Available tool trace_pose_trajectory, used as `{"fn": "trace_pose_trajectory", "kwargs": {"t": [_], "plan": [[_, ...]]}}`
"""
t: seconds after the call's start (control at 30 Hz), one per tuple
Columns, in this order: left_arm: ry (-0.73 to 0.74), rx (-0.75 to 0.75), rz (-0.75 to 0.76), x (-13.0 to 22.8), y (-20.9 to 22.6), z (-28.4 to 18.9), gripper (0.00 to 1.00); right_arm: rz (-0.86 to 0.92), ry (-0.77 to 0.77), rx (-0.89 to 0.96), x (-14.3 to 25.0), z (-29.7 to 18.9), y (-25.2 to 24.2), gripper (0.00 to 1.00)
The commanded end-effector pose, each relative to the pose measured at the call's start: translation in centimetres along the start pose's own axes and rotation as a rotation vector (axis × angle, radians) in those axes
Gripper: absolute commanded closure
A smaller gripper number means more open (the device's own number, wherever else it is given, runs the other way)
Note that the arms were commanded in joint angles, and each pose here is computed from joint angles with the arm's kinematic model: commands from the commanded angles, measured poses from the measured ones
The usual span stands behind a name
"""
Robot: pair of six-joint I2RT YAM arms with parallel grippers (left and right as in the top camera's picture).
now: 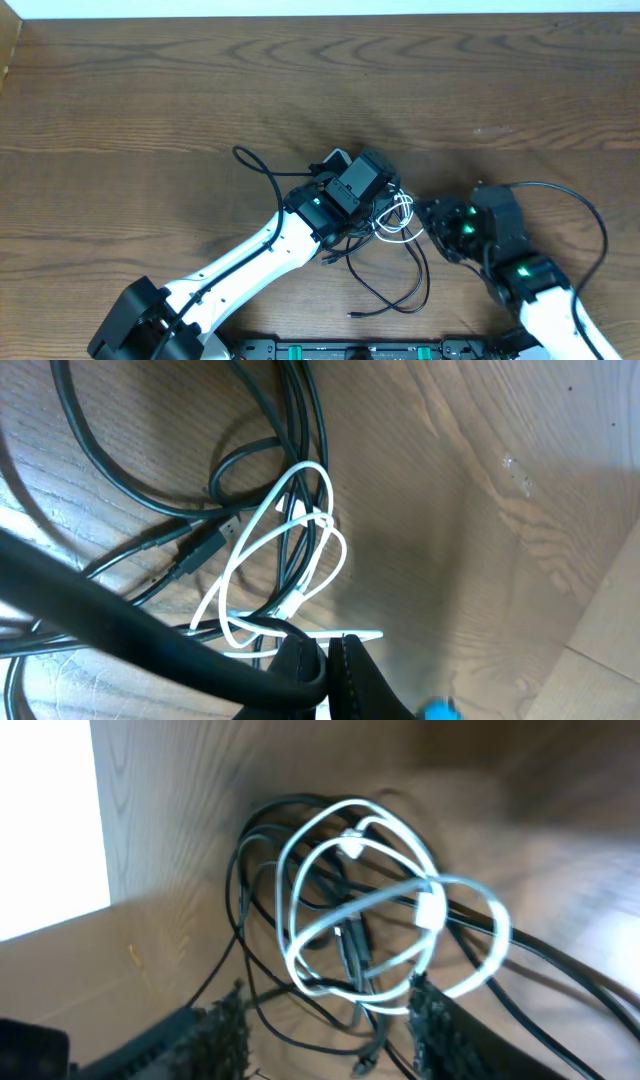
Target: Untangle cables
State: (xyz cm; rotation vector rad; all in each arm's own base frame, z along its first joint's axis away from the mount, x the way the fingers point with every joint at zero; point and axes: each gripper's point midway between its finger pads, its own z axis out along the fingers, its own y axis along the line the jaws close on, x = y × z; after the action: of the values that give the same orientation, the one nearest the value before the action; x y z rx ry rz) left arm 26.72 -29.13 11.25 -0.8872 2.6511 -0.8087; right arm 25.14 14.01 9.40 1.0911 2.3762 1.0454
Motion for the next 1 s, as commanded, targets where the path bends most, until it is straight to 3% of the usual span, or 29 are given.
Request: {"fn": "trace_pose_trajectory", "kwargs": {"t": [0.0, 0.23, 0.3, 0.37, 0.63, 0.97], "plan": [[-0.004, 0.021, 0.021, -0.1, -0.8, -0.6, 0.92, 0.018, 0.065, -0.001, 0.8, 1.5, 0.1, 0.49], [-0.005, 0.021, 0.021, -0.2, -0.8, -0.6, 0.92, 0.023, 0.151, -0.008, 1.6, 4.0, 0.1, 0.67], [-0.005, 0.021, 0.021, -0.2, -0.8, -0.6, 0.92, 0.026, 0.156, 0.000, 1.6, 4.3, -0.1, 0.77], [-0.005, 0.020, 0.023, -0.2, -0.8, -0.6, 0.92, 0.019, 0.159, -0.003, 1.6, 4.3, -0.1, 0.99], [-0.036, -0.046, 0.024, -0.7, 0.7, -0.6, 0.92, -0.307, 0.109, -0.213, 1.4, 1.6, 4.7, 0.99], [-0.109, -0.133, 0.029, -1.9, 2.8, -0.9, 0.92, -0.534, -0.353, -0.414, -3.7, -9.7, 9.4, 0.99]]}}
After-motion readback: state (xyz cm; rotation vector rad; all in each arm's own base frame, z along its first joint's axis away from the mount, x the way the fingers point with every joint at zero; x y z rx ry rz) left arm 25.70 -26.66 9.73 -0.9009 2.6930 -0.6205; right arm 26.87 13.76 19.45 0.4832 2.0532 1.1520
